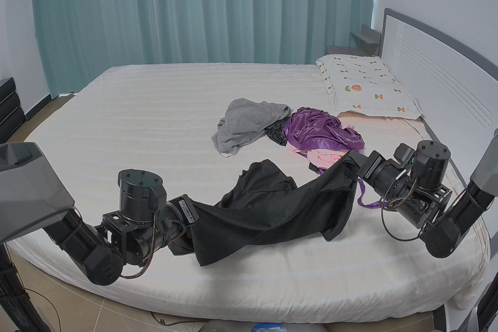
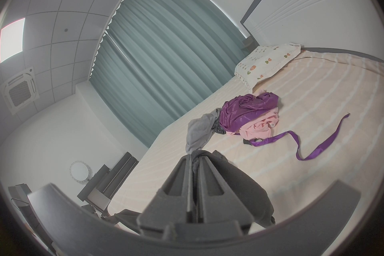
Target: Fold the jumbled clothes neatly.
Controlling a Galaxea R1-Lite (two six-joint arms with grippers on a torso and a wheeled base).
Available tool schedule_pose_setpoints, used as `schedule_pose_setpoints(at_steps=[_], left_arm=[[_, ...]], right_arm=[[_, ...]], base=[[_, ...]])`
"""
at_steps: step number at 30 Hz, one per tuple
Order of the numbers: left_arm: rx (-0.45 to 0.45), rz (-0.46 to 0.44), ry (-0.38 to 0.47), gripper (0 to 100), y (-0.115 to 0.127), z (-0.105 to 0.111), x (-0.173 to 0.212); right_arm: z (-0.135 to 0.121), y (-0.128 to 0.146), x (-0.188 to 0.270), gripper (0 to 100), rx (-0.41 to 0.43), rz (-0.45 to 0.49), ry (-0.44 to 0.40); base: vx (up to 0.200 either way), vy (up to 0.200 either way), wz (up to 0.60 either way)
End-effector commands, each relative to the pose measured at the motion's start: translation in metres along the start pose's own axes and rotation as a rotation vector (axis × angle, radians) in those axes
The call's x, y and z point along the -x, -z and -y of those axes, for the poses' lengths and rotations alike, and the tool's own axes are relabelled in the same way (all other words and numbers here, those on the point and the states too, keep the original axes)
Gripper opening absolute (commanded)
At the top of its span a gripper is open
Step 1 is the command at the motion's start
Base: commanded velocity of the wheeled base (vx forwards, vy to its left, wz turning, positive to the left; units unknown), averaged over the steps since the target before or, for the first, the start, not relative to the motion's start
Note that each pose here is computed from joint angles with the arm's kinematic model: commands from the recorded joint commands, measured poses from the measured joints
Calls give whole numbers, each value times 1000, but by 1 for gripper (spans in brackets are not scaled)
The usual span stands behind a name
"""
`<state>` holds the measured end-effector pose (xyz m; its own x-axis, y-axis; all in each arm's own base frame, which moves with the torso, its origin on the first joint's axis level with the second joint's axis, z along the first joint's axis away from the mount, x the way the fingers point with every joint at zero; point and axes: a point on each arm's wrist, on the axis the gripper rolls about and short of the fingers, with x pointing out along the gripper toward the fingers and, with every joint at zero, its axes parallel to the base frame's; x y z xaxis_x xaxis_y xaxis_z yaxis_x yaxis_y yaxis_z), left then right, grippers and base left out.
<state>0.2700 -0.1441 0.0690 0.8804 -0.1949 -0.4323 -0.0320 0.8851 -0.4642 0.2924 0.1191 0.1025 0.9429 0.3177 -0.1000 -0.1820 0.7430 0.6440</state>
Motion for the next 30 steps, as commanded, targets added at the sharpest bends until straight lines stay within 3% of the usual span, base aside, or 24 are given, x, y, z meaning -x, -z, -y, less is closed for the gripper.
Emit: schedule_pose_setpoints(at_steps=[1,7,11,18,30], left_arm=[[-9,-31,-26,0,14,-7,-6],[-1,-16,-19,0,14,-9,-7],[62,2,-10,0,9,-6,-10],[58,-6,-10,0,12,-6,-8],[76,46,20,0,5,-7,-4]], right_arm=[[7,9,-1,0,3,-32,25],[8,10,-3,0,5,-28,25],[8,10,-2,0,5,-28,25],[8,10,-2,0,4,-26,23],[2,8,0,0,10,18,9]], base=[[-200,0,0],[-67,0,0],[0,0,0],[0,0,0],[0,200,0]])
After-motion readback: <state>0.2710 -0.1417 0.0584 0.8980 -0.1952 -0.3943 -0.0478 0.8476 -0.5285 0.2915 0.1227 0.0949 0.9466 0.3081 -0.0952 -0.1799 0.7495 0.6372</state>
